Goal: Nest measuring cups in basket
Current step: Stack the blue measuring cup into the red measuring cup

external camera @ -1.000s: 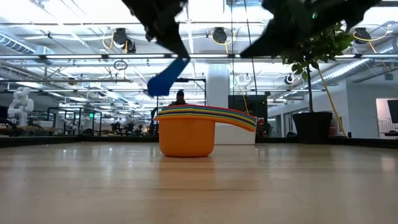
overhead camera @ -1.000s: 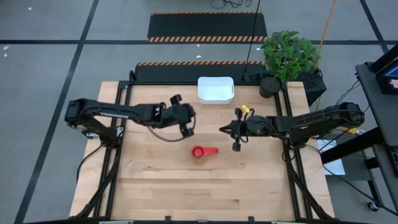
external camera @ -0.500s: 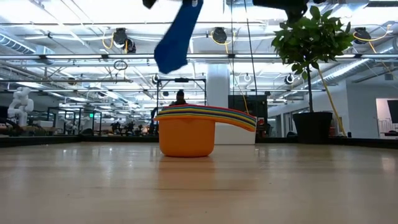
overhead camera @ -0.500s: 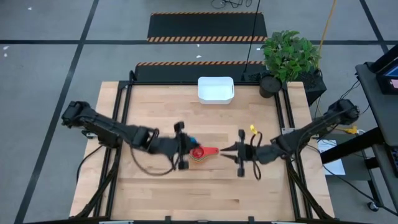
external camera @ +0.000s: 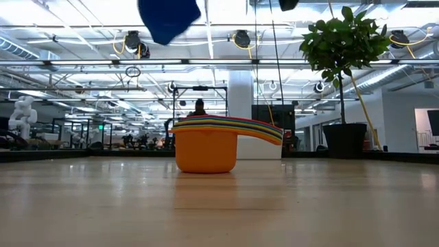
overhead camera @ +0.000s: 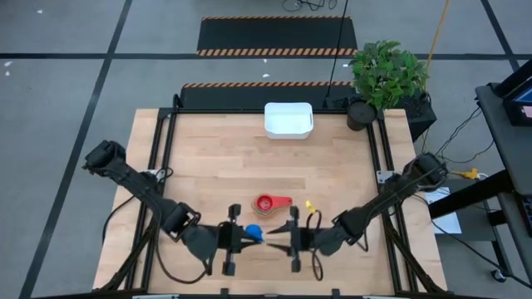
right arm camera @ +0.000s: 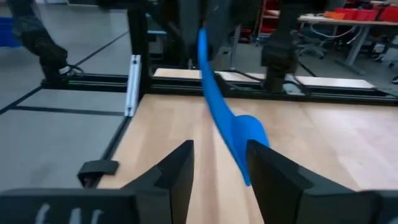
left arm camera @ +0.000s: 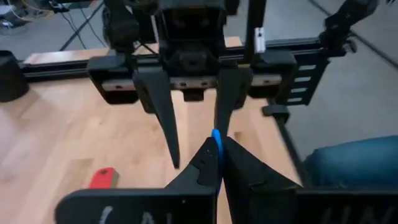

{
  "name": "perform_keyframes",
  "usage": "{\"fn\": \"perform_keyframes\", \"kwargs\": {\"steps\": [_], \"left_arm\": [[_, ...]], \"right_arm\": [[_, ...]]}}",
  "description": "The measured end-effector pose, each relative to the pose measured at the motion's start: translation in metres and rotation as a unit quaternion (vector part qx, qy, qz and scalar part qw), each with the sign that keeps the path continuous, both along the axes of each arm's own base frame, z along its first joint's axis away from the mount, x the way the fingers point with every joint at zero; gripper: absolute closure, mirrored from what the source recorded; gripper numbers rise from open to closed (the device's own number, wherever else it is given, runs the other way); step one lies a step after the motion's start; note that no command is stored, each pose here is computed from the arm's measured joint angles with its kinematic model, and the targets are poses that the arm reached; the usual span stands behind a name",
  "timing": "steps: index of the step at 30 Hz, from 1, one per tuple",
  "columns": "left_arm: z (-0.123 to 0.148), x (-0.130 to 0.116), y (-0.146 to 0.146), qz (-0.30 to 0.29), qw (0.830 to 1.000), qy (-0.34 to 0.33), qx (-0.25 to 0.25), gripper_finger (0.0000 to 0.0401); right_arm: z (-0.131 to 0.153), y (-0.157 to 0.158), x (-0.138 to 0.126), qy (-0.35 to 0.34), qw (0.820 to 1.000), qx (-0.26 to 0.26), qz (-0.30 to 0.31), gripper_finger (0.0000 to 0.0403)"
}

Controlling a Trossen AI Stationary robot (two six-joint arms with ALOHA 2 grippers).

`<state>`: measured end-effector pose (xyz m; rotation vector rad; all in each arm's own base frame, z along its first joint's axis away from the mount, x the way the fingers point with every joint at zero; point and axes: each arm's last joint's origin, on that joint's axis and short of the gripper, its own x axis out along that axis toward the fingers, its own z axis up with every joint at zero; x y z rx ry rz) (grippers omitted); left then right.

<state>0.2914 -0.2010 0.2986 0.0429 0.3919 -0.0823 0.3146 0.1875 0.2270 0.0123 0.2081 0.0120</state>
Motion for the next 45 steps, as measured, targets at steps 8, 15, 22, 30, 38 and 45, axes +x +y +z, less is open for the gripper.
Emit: {"fn": "perform_keyframes", "kwargs": {"steps": [8, 15, 22, 30, 38, 45], "left_arm": [[-0.013, -0.002, -0.02, 0.009, 0.999, 0.007, -0.041, 0.0396], [-0.03, 0.008, -0.035, 0.01, 0.999, -0.014, -0.052, 0.0396], [-0.03, 0.013, -0.043, 0.012, 0.995, -0.045, -0.084, 0.0396], [-0.045, 0.023, -0.056, 0.016, 0.991, -0.079, -0.11, 0.0396], [-0.054, 0.03, -0.062, 0.013, 0.986, -0.102, -0.131, 0.0396], [-0.052, 0.026, -0.069, 0.009, 0.983, -0.113, -0.147, 0.0394]], "right_arm": [[-0.003, 0.022, 0.008, 0.009, 1.0, 0.009, 0.014, 0.0261], [-0.003, 0.029, 0.005, 0.018, 0.997, 0.054, 0.056, 0.0261], [-0.002, 0.04, -0.003, 0.012, 0.996, 0.069, 0.06, 0.0261], [-0.001, 0.054, -0.015, 0.0, 0.998, 0.051, 0.046, 0.0283], [-0.001, 0.069, -0.028, 0.0, 0.997, 0.052, 0.059, 0.0381], [0.0, 0.075, -0.035, -0.005, 0.997, 0.062, 0.056, 0.0395]]}}
